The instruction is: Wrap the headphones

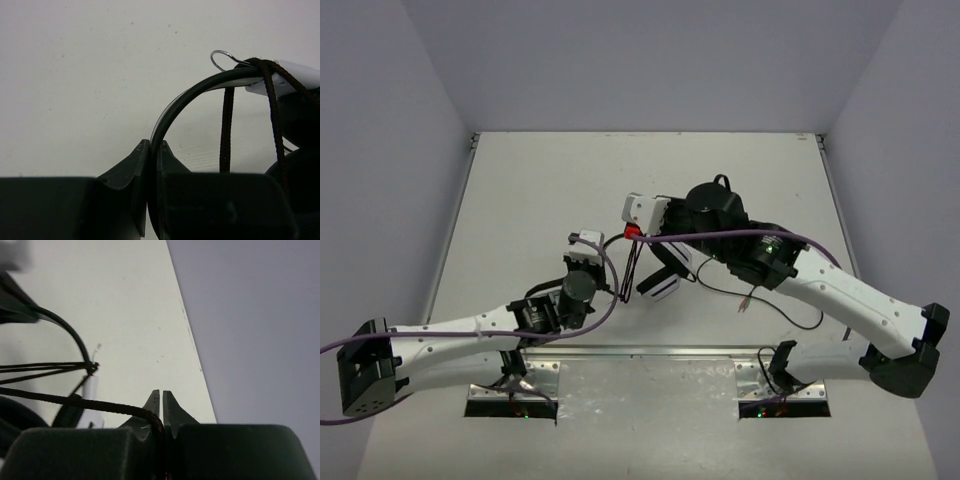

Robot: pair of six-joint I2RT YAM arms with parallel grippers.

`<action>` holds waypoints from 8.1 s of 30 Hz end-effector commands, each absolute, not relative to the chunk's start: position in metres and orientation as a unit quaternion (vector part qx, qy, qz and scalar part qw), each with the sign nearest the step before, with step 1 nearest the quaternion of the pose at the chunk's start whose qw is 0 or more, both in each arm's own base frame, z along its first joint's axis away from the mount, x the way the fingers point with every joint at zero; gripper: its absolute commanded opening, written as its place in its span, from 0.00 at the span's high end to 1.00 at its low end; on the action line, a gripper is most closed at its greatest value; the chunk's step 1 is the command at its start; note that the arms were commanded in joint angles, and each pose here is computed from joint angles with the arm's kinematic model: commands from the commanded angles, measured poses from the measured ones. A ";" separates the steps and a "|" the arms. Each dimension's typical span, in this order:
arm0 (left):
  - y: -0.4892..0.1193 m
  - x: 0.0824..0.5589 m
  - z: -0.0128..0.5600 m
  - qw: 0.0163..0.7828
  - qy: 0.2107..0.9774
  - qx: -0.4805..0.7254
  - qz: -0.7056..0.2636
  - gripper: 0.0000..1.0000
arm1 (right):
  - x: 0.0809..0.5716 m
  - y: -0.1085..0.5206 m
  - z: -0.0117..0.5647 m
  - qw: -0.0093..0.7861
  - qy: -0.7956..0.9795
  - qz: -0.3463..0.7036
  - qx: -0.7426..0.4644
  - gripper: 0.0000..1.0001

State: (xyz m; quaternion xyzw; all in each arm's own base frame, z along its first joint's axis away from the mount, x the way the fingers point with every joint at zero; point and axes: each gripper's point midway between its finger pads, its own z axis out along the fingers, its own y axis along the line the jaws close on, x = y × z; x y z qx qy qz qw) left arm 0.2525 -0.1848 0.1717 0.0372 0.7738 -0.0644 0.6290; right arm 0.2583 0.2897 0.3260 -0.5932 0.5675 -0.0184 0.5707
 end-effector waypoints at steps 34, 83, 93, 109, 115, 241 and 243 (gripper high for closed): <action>-0.242 0.184 0.306 0.675 0.674 0.138 -0.266 1.00 | 0.366 0.240 0.345 0.613 0.617 0.140 -0.472 0.98; -0.143 0.382 0.487 0.761 0.617 -0.196 -0.029 1.00 | 0.136 0.356 0.188 0.492 0.545 0.443 -0.514 0.99; -0.146 0.432 0.304 0.670 0.725 -0.146 0.066 1.00 | 0.139 0.334 0.244 0.518 0.556 0.284 -0.585 0.98; -0.142 0.345 0.164 0.619 0.780 -0.082 -0.041 1.00 | 0.221 0.289 0.360 0.622 0.527 0.039 -0.578 0.98; -0.179 0.302 0.180 0.649 0.756 0.002 -0.087 1.00 | 0.270 0.279 0.388 0.639 0.542 0.006 -0.546 0.98; -0.131 0.327 0.523 0.788 0.521 -0.269 -0.186 1.00 | 0.154 0.387 0.192 0.453 0.563 0.527 -0.446 0.92; -0.125 0.344 0.518 0.785 0.529 -0.270 -0.172 1.00 | 0.146 0.388 0.181 0.446 0.572 0.505 -0.469 0.92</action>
